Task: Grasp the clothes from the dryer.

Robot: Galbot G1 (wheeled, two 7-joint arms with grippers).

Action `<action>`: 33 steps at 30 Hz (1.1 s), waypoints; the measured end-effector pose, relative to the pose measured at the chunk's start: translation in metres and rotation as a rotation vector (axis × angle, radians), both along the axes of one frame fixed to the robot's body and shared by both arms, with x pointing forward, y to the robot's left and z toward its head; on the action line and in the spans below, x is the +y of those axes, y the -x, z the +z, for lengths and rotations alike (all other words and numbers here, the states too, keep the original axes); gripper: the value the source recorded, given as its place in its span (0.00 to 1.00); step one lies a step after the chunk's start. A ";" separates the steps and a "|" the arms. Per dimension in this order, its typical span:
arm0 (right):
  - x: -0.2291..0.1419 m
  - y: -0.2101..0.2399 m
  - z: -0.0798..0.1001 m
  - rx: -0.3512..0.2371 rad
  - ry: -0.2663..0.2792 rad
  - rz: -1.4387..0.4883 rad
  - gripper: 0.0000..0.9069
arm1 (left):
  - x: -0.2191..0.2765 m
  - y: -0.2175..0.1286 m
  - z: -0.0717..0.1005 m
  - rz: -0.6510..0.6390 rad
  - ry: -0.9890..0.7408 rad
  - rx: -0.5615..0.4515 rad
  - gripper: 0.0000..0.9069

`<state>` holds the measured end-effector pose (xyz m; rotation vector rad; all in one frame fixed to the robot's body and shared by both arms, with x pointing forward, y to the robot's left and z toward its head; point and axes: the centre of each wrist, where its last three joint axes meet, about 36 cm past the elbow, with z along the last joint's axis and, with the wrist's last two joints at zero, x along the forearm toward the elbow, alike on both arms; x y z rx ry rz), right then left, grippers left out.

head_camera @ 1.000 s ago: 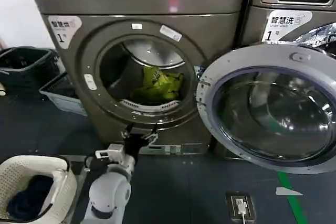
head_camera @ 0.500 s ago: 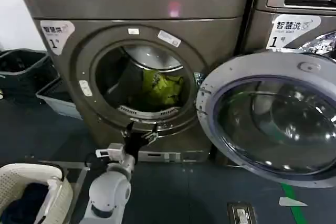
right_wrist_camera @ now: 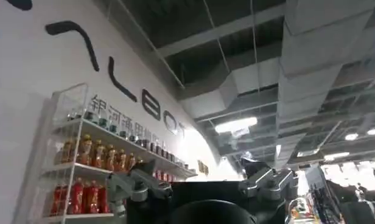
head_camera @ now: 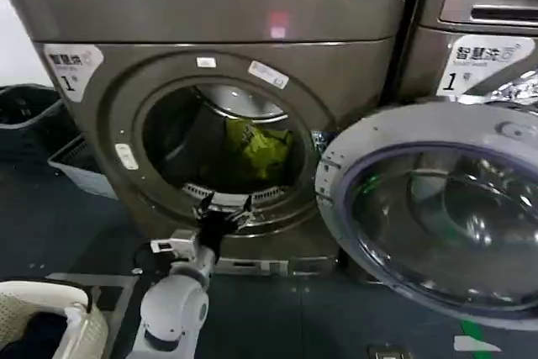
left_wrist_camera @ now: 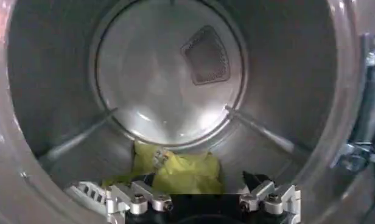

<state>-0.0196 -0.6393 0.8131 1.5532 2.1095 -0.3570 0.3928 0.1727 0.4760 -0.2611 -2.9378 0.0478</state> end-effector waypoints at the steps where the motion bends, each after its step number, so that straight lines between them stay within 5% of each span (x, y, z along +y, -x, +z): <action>1: 0.000 0.000 0.000 0.000 0.000 0.001 1.00 | 0.000 0.000 0.000 0.000 0.000 0.000 1.00; 33: 0.003 0.003 0.000 0.003 0.024 -0.003 1.00 | -0.001 0.003 0.002 -0.011 -0.004 -0.004 1.00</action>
